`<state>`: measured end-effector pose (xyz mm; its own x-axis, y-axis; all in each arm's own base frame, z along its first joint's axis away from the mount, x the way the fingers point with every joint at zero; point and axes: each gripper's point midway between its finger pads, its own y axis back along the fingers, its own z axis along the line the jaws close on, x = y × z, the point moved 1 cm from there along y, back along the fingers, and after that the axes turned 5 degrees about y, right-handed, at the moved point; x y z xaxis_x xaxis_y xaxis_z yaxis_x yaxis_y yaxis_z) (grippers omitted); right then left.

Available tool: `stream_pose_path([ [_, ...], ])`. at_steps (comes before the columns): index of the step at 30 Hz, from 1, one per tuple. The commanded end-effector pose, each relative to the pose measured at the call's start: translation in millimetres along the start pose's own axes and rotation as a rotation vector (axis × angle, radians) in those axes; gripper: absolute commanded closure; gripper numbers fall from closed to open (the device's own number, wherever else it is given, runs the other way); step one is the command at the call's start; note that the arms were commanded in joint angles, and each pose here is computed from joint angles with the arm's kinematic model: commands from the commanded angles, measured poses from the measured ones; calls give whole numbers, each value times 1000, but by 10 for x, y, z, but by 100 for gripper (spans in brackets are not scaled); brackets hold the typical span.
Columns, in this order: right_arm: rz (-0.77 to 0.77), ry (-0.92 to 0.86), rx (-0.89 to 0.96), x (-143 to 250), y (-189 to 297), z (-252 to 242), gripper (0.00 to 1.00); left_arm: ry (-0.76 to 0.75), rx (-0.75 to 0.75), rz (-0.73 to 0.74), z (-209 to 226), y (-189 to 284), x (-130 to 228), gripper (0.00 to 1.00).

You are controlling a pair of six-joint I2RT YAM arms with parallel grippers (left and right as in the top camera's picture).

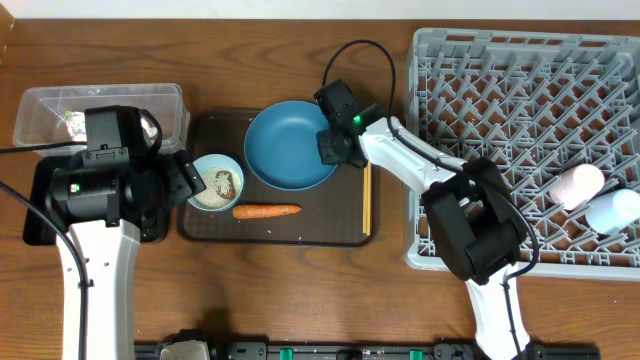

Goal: Sort waste into correct bins and load items into the dishwasher rack
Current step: 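Reach the right gripper to the blue plate and grasp its rim, then lift the blue plate with the right gripper and carry it to the rack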

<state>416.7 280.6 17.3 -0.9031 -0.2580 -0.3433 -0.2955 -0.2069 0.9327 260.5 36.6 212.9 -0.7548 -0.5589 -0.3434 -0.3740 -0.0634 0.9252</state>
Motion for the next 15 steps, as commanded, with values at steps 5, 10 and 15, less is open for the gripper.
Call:
stream_pose_path([
  [5, -15, -51, 24, -50, 6, -15, 99, 21, -22, 3, 46, -27, 6, 13],
  [10, -46, -74, 32, -199, 160, -138, 99, 21, -21, 3, 45, -27, 5, 12],
  [15, -140, -41, 92, -512, 708, -402, 99, 21, -21, 2, 45, -27, 4, 12],
])
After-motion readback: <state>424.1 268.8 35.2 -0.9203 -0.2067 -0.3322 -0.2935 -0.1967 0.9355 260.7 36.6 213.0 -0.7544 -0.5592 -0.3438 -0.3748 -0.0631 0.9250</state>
